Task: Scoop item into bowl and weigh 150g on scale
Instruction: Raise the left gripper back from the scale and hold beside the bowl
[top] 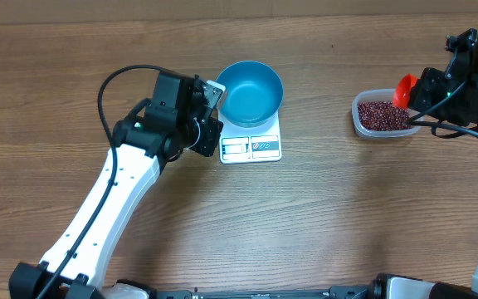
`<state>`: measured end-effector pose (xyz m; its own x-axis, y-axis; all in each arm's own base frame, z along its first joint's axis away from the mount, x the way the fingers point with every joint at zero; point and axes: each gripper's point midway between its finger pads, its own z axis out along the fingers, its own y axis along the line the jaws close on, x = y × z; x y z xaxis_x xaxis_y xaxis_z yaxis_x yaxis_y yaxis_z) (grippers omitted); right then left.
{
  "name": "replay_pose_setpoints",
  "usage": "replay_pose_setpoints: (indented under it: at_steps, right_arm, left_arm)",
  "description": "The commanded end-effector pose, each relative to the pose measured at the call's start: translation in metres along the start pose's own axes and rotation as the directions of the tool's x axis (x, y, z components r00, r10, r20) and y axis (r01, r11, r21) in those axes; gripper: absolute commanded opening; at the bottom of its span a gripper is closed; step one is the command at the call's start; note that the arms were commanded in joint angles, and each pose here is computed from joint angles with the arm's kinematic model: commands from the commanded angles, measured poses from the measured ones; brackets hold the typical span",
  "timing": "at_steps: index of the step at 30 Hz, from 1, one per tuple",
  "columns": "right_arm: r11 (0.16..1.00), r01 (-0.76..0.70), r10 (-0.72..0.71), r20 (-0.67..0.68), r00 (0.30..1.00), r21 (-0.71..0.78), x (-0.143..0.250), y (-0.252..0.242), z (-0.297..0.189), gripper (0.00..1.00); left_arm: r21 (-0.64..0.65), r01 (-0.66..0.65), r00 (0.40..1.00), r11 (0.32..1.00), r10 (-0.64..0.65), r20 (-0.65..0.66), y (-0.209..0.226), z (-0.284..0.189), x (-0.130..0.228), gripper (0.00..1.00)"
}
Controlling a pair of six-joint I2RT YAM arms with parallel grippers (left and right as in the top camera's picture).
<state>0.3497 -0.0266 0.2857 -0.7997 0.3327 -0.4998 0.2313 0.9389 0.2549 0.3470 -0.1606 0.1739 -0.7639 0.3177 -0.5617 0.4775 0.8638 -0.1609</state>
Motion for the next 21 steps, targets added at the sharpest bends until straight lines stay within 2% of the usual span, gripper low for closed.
replay_pose_setpoints:
  at_steps: [1, 8, 14, 15, 17, 19, 21]
  right_arm:
    - [1.000, 0.009, -0.009, 0.022, 1.000, -0.005, -0.003, 0.002, -0.006, 0.04]
    - [1.000, 0.009, -0.009, 0.022, 1.000, -0.005, -0.003, 0.002, -0.006, 0.04]
    - [1.000, 0.008, -0.008, 0.020, 1.000, -0.005, -0.003, 0.002, -0.005, 0.04]
    - [1.000, 0.008, -0.008, 0.019, 1.000, -0.004, -0.003, 0.002, -0.005, 0.04]
    - [1.000, 0.007, -0.007, 0.016, 1.000, -0.004, -0.003, 0.002, -0.004, 0.04]
    - [1.000, 0.007, -0.007, 0.014, 1.000, -0.004, -0.003, 0.001, -0.003, 0.04]
    - [1.000, 0.007, -0.007, 0.013, 1.000, -0.004, -0.003, 0.001, -0.003, 0.04]
  left_arm:
    - [-0.053, 0.017, 0.999, 0.998, -0.014, 0.049, 0.002, -0.017, -0.004, 0.04]
    - [-0.041, 0.020, 0.999, 0.999, -0.018, 0.045, 0.001, 0.000, 0.013, 0.05]
    - [-0.032, -0.006, 0.998, 0.999, 0.008, 0.061, -0.003, 0.004, 0.010, 0.04]
    - [-0.032, -0.005, 0.998, 0.999, 0.007, 0.062, -0.003, 0.004, 0.010, 0.08]
    - [-0.032, -0.005, 0.998, 0.999, 0.007, 0.061, -0.003, 0.004, 0.010, 0.37]
    - [-0.032, -0.004, 0.998, 0.999, 0.006, 0.059, -0.003, 0.004, 0.011, 0.51]
    - [-0.032, -0.004, 0.999, 0.999, 0.005, 0.054, -0.003, 0.004, 0.012, 0.70]
